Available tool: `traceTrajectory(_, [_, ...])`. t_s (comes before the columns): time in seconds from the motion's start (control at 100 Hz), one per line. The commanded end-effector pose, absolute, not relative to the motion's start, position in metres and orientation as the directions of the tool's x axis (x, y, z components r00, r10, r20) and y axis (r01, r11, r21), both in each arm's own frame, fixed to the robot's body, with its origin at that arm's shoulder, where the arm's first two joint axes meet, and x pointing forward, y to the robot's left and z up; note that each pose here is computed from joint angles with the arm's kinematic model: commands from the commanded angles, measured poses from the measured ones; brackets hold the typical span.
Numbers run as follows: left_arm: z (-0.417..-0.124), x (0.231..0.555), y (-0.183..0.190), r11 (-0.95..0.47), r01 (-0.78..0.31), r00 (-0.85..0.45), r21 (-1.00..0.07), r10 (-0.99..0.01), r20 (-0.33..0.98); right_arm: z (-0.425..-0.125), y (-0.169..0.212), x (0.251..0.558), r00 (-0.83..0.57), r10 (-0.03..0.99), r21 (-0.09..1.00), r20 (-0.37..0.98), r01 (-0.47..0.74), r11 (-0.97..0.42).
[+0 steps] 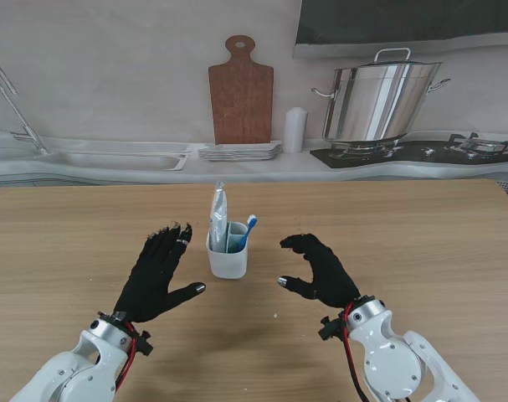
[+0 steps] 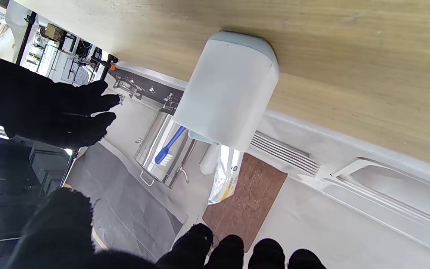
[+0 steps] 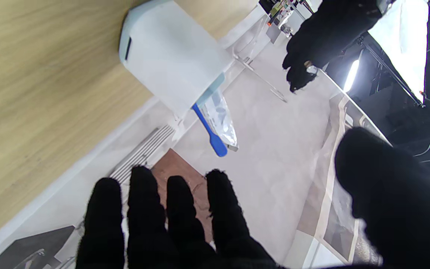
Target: Organize toothpaste and toothbrush
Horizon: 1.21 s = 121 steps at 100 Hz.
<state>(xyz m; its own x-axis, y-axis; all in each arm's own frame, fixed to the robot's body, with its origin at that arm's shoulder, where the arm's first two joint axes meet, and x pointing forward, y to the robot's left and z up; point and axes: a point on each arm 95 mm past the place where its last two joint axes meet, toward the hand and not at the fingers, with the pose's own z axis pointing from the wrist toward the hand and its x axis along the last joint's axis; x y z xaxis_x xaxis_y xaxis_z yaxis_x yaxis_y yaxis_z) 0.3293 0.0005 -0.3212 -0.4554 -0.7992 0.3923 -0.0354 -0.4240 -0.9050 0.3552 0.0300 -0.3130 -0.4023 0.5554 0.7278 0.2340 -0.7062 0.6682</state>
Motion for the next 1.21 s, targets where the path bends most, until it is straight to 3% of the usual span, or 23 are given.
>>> traceTrajectory(0.0, [-0.322,0.327,-0.004,-0.431,-0.051,-0.454,-0.901,-0.794,0.405,-0.321,0.029,0.353,-0.381,0.566,0.672,0.731,0.259,-0.693])
traceTrajectory(1.2, [-0.319,0.325,-0.013,-0.487,-0.058,-0.463,-0.872,-0.760,0.456,-0.338,0.018,0.316,-0.290,0.607,0.670,0.740,0.236,-0.704])
